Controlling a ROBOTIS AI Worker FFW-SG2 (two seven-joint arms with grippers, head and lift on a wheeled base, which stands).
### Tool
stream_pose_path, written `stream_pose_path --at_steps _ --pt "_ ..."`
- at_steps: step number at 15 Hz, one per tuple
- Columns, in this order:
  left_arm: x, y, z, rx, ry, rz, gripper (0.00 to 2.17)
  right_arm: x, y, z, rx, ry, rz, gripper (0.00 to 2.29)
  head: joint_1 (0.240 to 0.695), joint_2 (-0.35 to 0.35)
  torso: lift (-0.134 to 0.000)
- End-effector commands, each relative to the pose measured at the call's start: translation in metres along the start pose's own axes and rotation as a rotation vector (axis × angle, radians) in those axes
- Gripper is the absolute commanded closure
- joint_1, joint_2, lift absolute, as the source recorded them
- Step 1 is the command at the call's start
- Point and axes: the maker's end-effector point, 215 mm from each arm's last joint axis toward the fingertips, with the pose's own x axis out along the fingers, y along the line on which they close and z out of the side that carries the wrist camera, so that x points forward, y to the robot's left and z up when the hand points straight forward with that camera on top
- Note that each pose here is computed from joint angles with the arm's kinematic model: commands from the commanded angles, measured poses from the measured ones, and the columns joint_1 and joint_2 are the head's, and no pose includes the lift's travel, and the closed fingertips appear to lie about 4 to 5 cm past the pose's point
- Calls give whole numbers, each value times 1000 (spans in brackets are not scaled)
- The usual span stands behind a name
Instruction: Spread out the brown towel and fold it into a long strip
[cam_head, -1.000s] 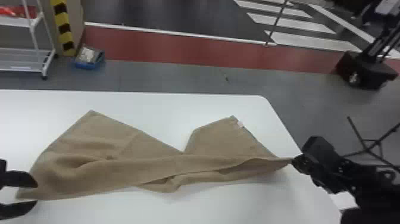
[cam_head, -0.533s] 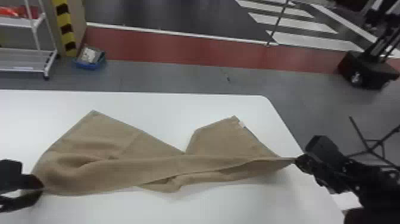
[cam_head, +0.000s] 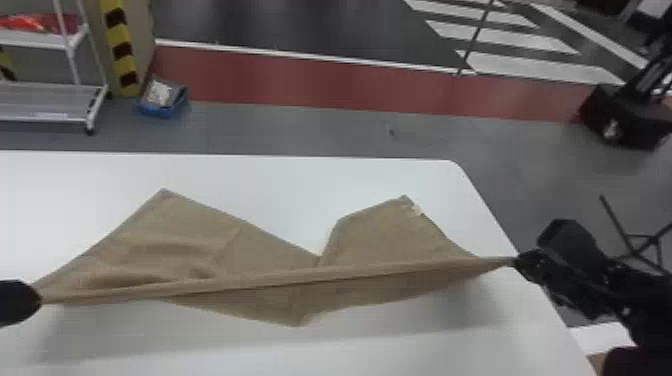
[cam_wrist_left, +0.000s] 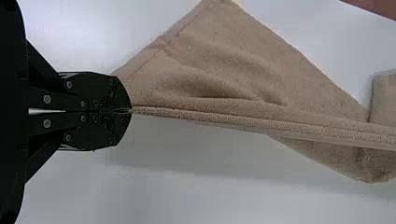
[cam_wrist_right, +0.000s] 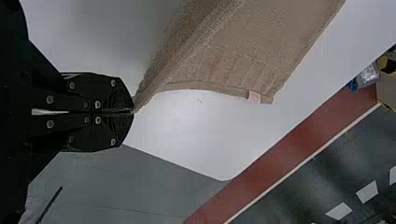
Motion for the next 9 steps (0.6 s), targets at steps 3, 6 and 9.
stream_pose_path --at_steps 3,6,9 --pt "-28 43 13 -14 -25 97 1798 7 -6 28 68 -37 -21 1507 695 -221 -123" --pt "-47 64 15 -91 -24 140 1798 5 -1 43 133 -41 -13 1507 695 -198 -123" --pt "-83 73 3 -103 -5 203 1798 -8 -4 48 132 -67 -14 1507 695 -165 -123"
